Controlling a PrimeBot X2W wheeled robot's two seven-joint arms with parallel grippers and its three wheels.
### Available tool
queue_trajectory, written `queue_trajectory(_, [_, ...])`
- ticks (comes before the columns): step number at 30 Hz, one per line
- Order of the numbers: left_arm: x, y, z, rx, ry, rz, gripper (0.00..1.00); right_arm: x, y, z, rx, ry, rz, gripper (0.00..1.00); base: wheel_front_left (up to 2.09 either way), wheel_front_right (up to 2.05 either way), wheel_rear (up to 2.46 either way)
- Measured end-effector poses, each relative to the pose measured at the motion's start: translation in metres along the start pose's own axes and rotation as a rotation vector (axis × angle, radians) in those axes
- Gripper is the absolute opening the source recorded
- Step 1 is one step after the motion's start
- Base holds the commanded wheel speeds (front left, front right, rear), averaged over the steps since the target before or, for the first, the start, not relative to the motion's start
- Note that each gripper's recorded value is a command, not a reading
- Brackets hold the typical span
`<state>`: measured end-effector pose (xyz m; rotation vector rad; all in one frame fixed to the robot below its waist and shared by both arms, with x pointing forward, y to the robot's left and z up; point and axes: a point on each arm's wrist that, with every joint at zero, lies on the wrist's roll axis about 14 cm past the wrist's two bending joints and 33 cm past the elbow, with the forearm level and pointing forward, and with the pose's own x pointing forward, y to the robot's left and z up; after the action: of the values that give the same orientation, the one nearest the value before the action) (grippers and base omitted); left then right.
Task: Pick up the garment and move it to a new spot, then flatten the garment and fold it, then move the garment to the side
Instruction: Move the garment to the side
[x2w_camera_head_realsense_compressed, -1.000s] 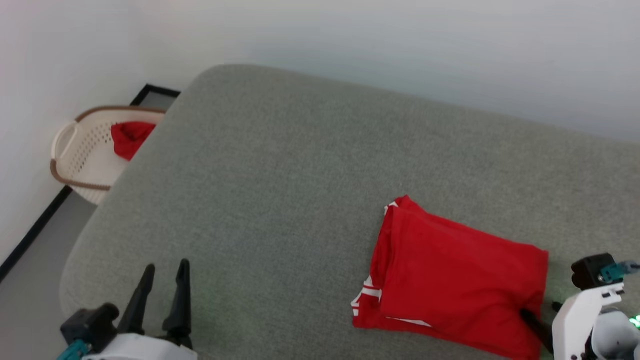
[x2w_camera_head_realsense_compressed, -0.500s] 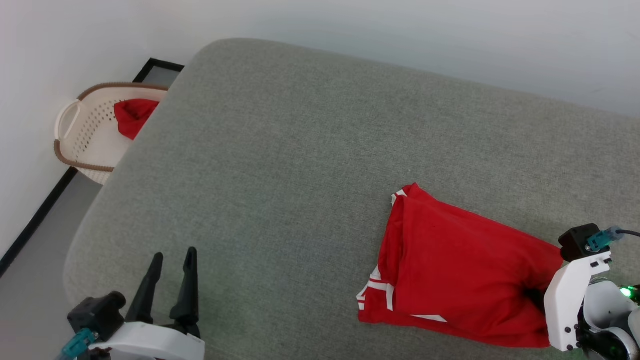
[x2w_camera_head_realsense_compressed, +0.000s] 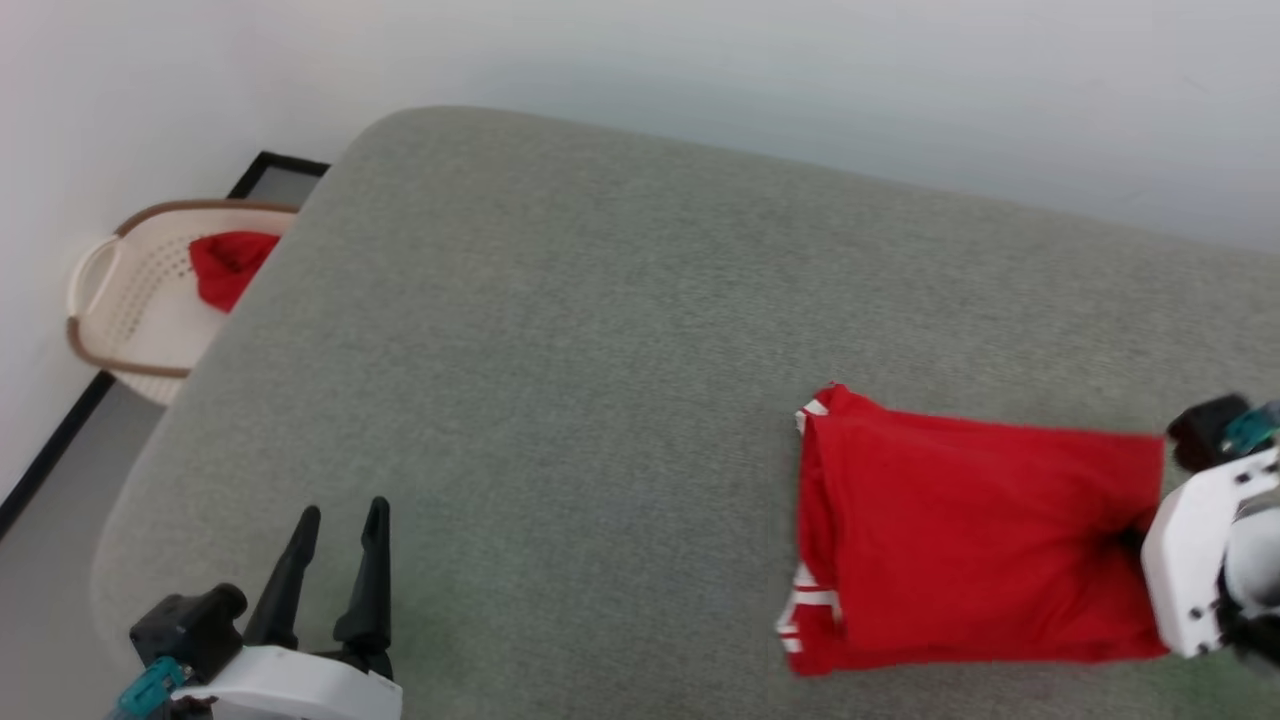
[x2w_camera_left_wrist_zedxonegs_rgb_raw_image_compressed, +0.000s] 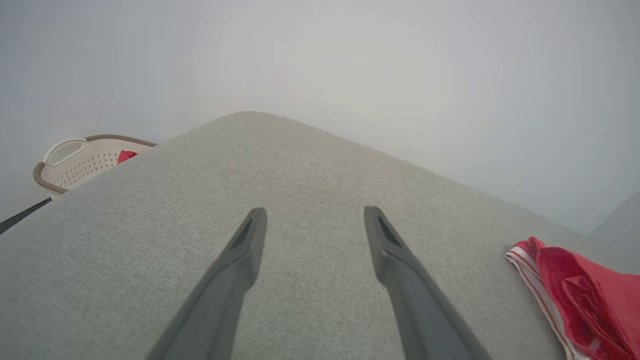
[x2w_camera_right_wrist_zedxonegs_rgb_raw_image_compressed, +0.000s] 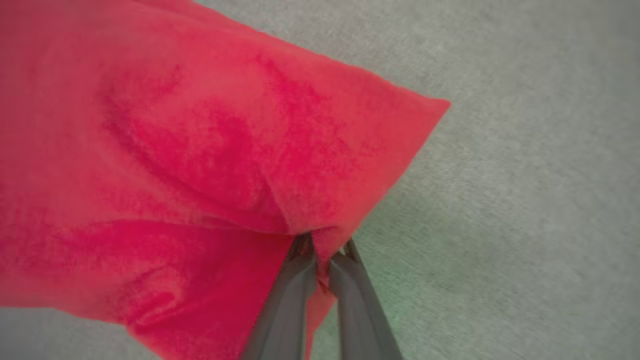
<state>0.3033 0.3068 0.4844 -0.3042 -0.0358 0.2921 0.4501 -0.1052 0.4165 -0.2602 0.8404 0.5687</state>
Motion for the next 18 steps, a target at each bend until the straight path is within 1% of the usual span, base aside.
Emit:
queue_trajectory(9, [0.026, -0.031, 0.001, 0.011, -0.004, -0.104, 1.0, -0.036, -0.059, 0.019, -0.047, -0.057, -0.149, 0.0, 0.0, 0.0, 0.0])
queue_trajectory(18, [0.063, -0.081, -0.006, 0.018, 0.006, -0.245, 1.0, -0.071, -0.123, 0.024, -0.058, -0.099, -0.299, 0.0, 0.0, 0.0, 0.0])
